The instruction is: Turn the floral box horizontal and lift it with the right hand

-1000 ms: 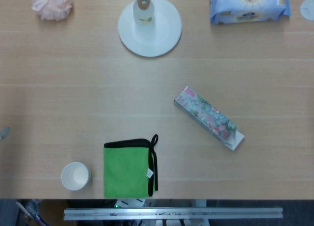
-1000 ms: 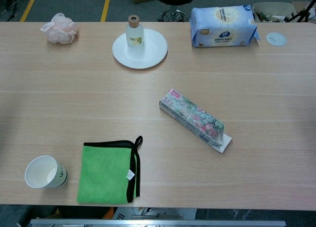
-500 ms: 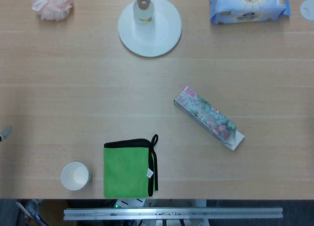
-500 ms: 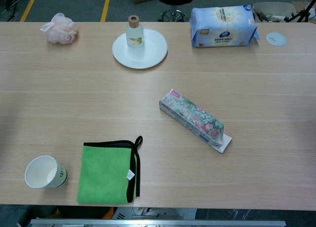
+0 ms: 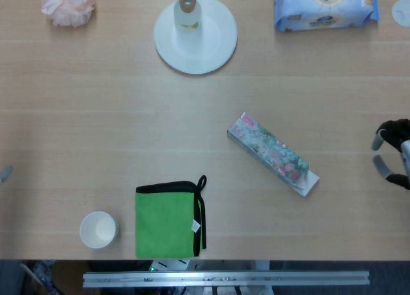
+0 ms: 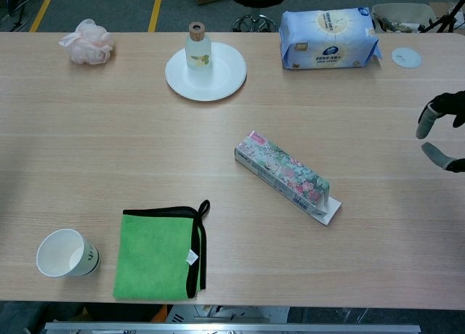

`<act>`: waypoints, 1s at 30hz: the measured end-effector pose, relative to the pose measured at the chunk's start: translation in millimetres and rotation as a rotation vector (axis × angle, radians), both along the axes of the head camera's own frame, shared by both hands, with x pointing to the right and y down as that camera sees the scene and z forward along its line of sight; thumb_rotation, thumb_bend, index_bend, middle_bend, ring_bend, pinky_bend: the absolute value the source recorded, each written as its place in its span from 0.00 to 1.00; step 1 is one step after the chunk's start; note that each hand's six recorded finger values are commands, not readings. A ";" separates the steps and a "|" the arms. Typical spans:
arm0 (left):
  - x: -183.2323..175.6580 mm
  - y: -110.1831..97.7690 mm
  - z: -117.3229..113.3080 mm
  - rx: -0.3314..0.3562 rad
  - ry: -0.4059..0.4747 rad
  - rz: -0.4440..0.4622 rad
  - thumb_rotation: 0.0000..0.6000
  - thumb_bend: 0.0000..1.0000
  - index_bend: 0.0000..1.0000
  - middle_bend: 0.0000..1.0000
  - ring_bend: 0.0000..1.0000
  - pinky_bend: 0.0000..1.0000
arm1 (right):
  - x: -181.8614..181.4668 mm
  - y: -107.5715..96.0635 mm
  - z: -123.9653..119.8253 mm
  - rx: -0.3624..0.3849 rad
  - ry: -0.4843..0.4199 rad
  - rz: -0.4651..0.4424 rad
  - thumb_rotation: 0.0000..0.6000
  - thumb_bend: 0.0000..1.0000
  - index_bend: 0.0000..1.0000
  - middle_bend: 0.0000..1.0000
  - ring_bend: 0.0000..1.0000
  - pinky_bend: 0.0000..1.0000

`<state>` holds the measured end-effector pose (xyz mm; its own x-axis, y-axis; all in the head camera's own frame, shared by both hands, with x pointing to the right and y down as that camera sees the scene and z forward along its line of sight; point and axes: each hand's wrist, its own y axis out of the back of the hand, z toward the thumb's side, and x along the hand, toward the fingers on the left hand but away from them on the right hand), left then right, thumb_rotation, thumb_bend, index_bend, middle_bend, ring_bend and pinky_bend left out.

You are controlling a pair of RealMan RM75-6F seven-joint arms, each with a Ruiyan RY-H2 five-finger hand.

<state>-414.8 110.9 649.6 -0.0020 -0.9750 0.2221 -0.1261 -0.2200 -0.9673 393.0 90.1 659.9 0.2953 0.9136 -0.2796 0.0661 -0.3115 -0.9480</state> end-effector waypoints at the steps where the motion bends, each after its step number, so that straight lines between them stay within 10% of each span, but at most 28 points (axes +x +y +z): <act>1: -0.2 0.1 0.1 0.000 0.001 -0.001 1.00 0.09 0.14 0.15 0.21 0.40 | -4.7 0.4 1.5 0.001 -0.002 -0.009 1.00 0.12 0.52 0.39 0.32 0.42; 12: -8.0 3.5 2.5 -0.005 0.018 -0.020 1.00 0.09 0.14 0.15 0.21 0.40 | -65.8 13.1 21.4 0.028 -0.029 -0.127 1.00 0.01 0.49 0.34 0.27 0.35; 30: -13.6 7.8 4.4 -0.011 0.029 -0.035 1.00 0.09 0.14 0.15 0.21 0.40 | -116.0 51.8 57.8 -0.203 -0.063 -0.301 1.00 0.01 0.49 0.34 0.27 0.31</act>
<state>-428.5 118.6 654.1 -0.0295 -0.9720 0.2330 -0.1615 -0.2254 -0.9608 277.0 141.9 717.7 0.5644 0.7111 -0.4192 -0.0010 -0.5072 -0.8618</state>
